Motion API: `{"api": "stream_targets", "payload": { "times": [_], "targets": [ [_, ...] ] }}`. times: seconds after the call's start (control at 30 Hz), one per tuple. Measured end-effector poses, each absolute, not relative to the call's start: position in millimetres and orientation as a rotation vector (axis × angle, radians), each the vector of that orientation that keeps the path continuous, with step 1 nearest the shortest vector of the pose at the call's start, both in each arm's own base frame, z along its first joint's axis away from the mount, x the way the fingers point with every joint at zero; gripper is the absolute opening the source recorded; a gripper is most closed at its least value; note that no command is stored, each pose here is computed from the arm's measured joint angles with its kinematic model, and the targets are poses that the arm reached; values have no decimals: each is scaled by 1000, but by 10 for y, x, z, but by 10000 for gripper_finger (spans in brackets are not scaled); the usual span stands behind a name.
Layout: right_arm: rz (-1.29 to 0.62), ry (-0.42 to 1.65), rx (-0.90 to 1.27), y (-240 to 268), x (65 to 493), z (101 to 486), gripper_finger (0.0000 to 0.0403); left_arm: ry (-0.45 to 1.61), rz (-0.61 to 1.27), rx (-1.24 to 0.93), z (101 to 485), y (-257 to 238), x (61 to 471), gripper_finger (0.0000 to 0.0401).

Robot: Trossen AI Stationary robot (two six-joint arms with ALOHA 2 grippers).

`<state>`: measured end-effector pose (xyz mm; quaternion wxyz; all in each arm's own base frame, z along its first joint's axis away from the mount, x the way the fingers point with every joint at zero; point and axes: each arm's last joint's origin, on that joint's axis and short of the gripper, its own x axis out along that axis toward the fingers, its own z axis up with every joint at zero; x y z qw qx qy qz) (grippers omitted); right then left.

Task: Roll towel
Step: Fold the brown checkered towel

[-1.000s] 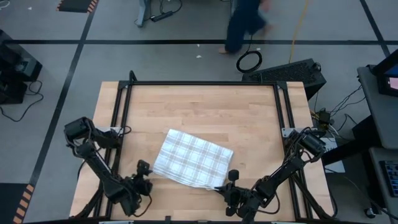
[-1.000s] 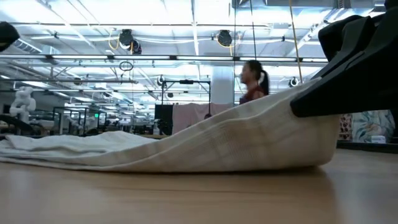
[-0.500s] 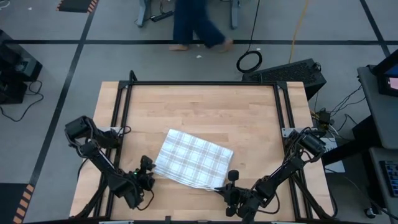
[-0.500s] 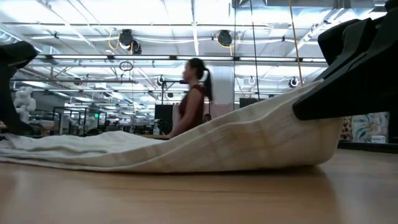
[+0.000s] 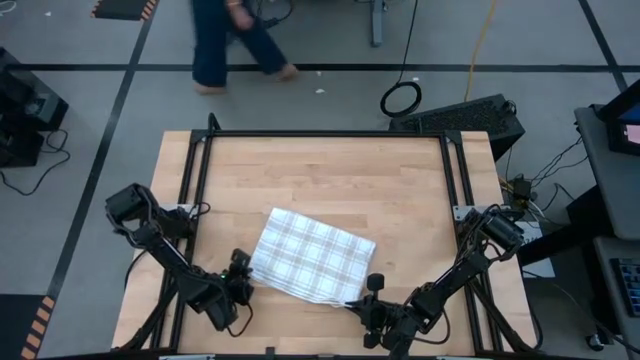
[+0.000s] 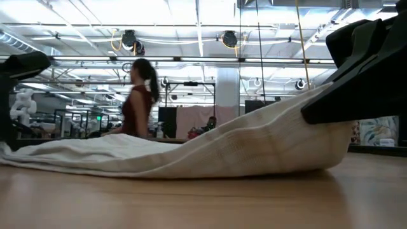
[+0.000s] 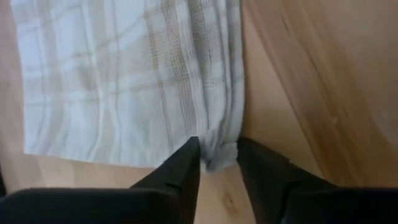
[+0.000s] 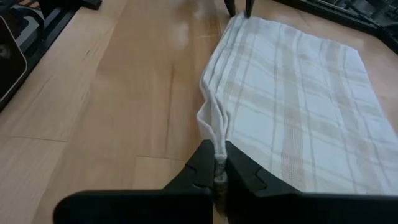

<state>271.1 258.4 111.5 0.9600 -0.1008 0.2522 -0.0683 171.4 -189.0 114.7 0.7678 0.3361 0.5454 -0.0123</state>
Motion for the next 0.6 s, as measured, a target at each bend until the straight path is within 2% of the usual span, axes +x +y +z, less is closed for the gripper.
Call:
{"api": "stream_targets", "payload": {
  "times": [0.23, 0.37, 0.6],
  "targets": [
    [-93, 535, -187, 2608, 2696, 1107, 4, 1206, -16, 663, 1148, -1864, 1773, 14],
    [-78, 537, -190, 2643, 2650, 1128, 4, 1197, -1, 582, 1227, -1945, 1779, 15],
    [-8, 548, -136, 2732, 2549, 1224, 4, 1135, -95, 345, 1535, -2257, 1818, 12]
  ]
}}
